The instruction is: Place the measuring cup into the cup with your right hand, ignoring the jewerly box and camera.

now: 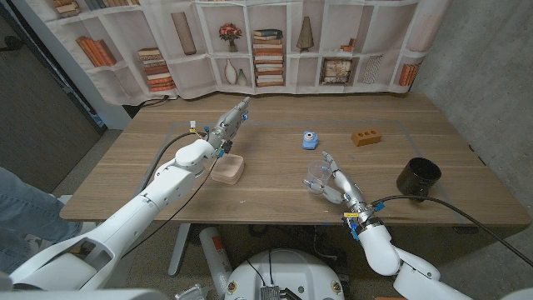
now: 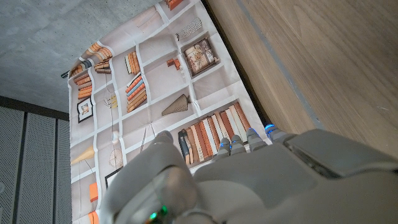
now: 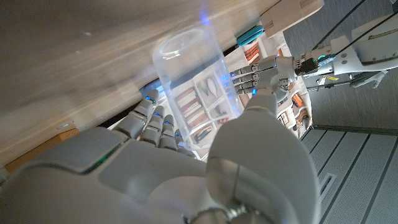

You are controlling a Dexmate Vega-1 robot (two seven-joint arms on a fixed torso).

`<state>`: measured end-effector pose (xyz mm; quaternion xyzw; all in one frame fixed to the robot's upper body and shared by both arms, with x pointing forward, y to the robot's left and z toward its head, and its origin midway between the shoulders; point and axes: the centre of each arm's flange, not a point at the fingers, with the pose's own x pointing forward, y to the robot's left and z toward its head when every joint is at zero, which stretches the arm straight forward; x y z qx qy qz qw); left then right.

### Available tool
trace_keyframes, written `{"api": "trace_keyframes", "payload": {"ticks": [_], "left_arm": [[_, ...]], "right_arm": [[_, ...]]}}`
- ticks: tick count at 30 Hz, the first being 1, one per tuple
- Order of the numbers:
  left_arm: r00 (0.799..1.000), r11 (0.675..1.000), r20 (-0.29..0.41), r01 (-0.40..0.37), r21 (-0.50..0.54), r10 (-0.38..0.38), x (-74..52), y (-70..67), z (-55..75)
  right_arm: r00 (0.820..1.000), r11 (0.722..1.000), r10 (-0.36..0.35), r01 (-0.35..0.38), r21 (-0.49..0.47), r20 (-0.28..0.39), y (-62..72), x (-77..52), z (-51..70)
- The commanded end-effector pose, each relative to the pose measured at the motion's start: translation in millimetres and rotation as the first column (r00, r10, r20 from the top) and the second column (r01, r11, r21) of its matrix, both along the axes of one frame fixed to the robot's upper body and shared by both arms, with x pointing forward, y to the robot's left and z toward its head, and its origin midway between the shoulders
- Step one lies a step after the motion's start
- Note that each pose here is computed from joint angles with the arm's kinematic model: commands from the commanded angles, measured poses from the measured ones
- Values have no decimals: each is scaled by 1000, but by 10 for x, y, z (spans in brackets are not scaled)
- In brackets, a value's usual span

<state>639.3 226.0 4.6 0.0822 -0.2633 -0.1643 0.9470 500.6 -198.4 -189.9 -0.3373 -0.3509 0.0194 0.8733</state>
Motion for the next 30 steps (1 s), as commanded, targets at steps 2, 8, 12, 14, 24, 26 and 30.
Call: {"api": "trace_keyframes", "payload": {"ticks": [2, 8, 12, 14, 24, 26, 30], "left_arm": [[1000, 1000, -5, 1, -1, -1, 26, -4, -4], [1000, 1000, -3, 3, -5, -3, 41, 5, 2], [1000, 1000, -1, 3, -8, -3, 55, 15, 8], [1000, 1000, -1, 4, -9, -4, 63, 19, 11], [1000, 1000, -10, 8, -9, -8, 135, 31, 8], [1000, 1000, -12, 10, -9, -10, 151, 30, 13], [1000, 1000, -15, 12, -7, -13, 183, 24, 25]], "right_arm": [[999, 999, -31, 31, 41, 10, -9, 47, 0], [998, 997, -51, 49, 67, 27, -20, 50, 15], [997, 995, -63, 60, 81, 34, -18, 50, 22], [997, 994, -70, 66, 90, 38, -19, 49, 25], [995, 989, -87, 82, 121, 41, -22, 50, 28], [995, 989, -87, 81, 126, 41, -22, 50, 29], [995, 988, -89, 83, 133, 42, -23, 53, 39]]}}
